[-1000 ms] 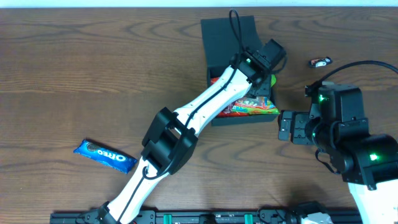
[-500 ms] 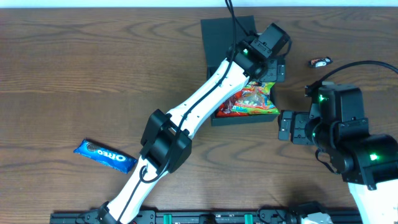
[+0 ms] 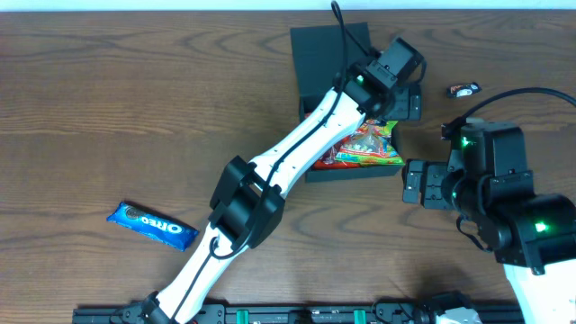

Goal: Pack container
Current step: 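Press the HARIBO bag down into the box with the left gripper, then push the HARIBO bag further into the box with the left gripper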

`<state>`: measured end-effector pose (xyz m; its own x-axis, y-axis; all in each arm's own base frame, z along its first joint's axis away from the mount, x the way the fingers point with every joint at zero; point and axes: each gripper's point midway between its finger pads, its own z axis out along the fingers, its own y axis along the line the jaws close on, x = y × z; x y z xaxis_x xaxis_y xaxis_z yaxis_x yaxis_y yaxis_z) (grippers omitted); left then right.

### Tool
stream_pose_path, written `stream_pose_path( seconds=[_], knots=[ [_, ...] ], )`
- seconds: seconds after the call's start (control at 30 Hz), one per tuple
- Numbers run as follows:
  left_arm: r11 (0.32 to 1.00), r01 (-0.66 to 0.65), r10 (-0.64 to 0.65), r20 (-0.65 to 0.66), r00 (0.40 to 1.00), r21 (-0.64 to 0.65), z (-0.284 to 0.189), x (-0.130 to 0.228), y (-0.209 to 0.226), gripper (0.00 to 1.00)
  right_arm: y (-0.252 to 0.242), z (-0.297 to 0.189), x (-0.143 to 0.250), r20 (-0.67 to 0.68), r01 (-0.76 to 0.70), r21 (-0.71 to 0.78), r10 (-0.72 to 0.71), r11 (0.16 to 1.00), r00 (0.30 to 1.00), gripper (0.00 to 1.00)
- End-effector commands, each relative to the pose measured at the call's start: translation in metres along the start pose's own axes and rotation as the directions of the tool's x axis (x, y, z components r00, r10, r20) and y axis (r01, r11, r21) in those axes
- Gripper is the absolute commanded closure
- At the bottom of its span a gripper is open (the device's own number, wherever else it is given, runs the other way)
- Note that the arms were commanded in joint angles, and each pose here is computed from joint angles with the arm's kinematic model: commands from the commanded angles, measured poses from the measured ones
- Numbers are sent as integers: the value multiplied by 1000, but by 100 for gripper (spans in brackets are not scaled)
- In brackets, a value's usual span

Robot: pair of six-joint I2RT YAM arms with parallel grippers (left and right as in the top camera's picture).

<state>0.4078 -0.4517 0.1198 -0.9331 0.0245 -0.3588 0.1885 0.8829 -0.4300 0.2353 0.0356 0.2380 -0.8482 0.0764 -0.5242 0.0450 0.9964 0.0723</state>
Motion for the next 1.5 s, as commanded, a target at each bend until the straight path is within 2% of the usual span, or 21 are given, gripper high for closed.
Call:
stream_pose_path(
  seconds=[0.0, 0.27, 0.6, 0.73, 0.87, 1.07, 1.2, 1.47],
  knots=[
    [1000, 6, -6, -15, 1000, -14, 13, 5, 4, 4, 1, 0, 1, -2, -5, 0, 5, 1000, 1000, 1],
    [992, 12, -5, 57, 998, -123, 16, -9, 28, 4, 1, 0, 1, -2, -5, 0, 5, 1000, 1000, 1],
    [977, 44, -40, 22, 999, -211, 10, -11, 64, 4, 1, 0, 1, -2, -5, 0, 5, 1000, 1000, 1],
    [961, 41, -26, 58, 998, -274, 6, -16, 75, 4, 1, 0, 1, -1, -5, 0, 5, 1000, 1000, 1],
    [957, 7, 5, 38, 999, -289, 4, -10, 74, 4, 1, 0, 1, -1, -5, 0, 5, 1000, 1000, 1],
    [923, -50, 79, 60, 995, -382, 1, 0, 71, 4, 1, 0, 1, -1, -5, 0, 5, 1000, 1000, 1],
    [923, -109, 142, 61, 988, -370, 0, 7, 52, 4, 1, 0, 1, -2, -5, 0, 5, 1000, 1000, 1],
    [922, -112, 147, 68, 987, -370, -19, 2, 44, 4, 1, 0, 1, -2, -5, 0, 5, 1000, 1000, 1]
  ],
)
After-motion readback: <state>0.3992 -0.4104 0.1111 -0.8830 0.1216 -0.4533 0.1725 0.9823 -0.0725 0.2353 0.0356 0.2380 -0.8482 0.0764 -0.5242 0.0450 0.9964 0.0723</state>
